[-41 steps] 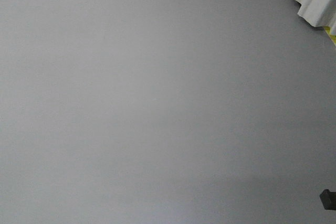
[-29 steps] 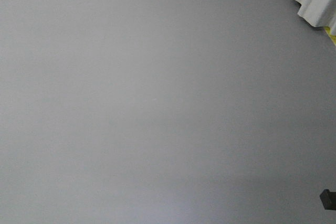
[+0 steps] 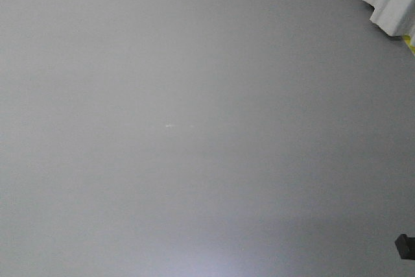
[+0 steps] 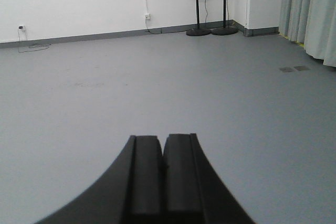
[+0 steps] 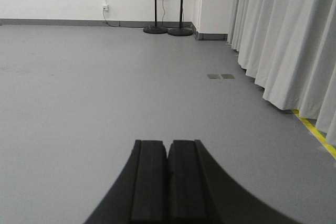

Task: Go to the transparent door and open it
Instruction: 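Drive the base across the grey floor toward the glass door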

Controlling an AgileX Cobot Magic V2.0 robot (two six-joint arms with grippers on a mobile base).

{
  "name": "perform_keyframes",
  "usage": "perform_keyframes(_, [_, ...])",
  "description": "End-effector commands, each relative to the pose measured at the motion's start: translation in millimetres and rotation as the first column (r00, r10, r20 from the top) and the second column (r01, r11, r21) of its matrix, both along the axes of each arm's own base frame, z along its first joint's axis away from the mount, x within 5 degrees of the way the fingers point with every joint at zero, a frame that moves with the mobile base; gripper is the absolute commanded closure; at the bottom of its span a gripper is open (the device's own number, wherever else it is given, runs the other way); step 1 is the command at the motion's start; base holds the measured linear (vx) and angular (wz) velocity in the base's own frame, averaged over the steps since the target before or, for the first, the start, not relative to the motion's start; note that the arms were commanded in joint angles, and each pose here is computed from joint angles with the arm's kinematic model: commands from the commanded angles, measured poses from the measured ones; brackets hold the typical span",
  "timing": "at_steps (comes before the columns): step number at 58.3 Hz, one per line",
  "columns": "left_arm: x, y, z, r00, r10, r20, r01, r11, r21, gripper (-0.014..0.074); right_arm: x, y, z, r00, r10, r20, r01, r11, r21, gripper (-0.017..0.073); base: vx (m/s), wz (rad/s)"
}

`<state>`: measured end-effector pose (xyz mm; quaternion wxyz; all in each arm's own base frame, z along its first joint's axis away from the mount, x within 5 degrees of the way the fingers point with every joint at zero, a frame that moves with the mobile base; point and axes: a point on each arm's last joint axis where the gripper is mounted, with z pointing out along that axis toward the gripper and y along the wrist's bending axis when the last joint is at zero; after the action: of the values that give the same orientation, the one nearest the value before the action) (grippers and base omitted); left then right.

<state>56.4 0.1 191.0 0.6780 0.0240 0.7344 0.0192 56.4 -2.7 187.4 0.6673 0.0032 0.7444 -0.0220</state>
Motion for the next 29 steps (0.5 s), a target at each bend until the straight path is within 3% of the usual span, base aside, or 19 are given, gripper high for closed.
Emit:
perform_keyframes(1, [0.6, -0.4, -1.8, 0.998, -0.001, 0.066, 0.002, 1.0, -0.019, 0.0599, 0.0, 0.8, 4.4, 0.996, 0.009, 0.085, -0.009, 1.0, -0.01, 0.0567, 0.15, 0.01])
perform_keyframes(29, [0.6, -0.4, -1.8, 0.998, -0.001, 0.066, 0.002, 1.0, -0.019, 0.0599, 0.0, 0.8, 4.4, 0.996, 0.009, 0.085, -0.009, 1.0, -0.01, 0.0567, 0.32, 0.02])
